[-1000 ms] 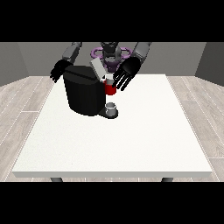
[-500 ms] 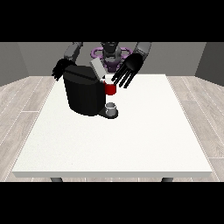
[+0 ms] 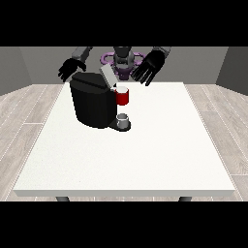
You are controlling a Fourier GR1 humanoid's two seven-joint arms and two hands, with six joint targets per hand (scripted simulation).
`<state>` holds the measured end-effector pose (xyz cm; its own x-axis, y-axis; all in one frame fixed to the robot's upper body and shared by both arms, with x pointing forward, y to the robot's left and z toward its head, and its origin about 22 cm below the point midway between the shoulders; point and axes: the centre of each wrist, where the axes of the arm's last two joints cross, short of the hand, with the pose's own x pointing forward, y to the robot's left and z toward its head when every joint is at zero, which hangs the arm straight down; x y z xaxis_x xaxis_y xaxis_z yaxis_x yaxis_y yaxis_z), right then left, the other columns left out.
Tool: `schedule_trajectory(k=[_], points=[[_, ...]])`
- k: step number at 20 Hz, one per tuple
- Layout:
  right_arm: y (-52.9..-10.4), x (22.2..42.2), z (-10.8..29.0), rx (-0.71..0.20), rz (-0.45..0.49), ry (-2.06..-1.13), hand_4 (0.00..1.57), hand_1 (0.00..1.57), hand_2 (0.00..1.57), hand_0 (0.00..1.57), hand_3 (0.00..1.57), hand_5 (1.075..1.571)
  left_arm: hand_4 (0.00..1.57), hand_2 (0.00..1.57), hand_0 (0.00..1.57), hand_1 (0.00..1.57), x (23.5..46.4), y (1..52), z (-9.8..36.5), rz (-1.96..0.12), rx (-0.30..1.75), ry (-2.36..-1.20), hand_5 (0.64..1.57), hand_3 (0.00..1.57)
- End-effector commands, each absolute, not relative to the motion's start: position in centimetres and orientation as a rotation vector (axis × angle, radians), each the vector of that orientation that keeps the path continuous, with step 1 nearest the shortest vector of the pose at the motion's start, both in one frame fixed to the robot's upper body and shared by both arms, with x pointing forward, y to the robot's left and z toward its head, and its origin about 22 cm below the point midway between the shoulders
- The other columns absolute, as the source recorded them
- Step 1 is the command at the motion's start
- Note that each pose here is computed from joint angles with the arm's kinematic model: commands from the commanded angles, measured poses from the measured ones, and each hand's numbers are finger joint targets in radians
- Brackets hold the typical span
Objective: Insert the coffee pod into the coffee machine and close the lid
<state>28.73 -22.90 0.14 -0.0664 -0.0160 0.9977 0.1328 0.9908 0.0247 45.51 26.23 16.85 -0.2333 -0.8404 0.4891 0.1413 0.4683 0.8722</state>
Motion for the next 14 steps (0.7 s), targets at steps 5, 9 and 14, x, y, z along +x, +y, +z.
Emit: schedule_trajectory(k=[5, 9, 14], points=[[-25.3, 26.6, -1.4, -0.110, -0.085, -1.618, 0.43, 0.00, 0.00, 0.00, 0.00, 1.571, 0.25, 0.00, 0.00, 0.00, 44.1, 24.8, 9.6, -0.600, 0.261, -1.633, 1.571, 0.00], [-24.7, 26.8, 0.3, -0.089, -0.043, -1.572, 0.35, 0.00, 0.00, 0.00, 0.00, 1.571, 0.00, 0.00, 0.00, 0.00, 42.0, 26.1, 4.6, -0.458, 0.111, -1.567, 1.571, 0.00], [-26.1, 27.9, 2.3, -0.110, -0.015, -1.573, 0.00, 0.00, 0.00, 0.00, 0.00, 1.571, 0.19, 0.00, 0.00, 0.00, 38.9, 24.2, -1.1, -0.385, -0.026, -1.480, 1.571, 0.00]])
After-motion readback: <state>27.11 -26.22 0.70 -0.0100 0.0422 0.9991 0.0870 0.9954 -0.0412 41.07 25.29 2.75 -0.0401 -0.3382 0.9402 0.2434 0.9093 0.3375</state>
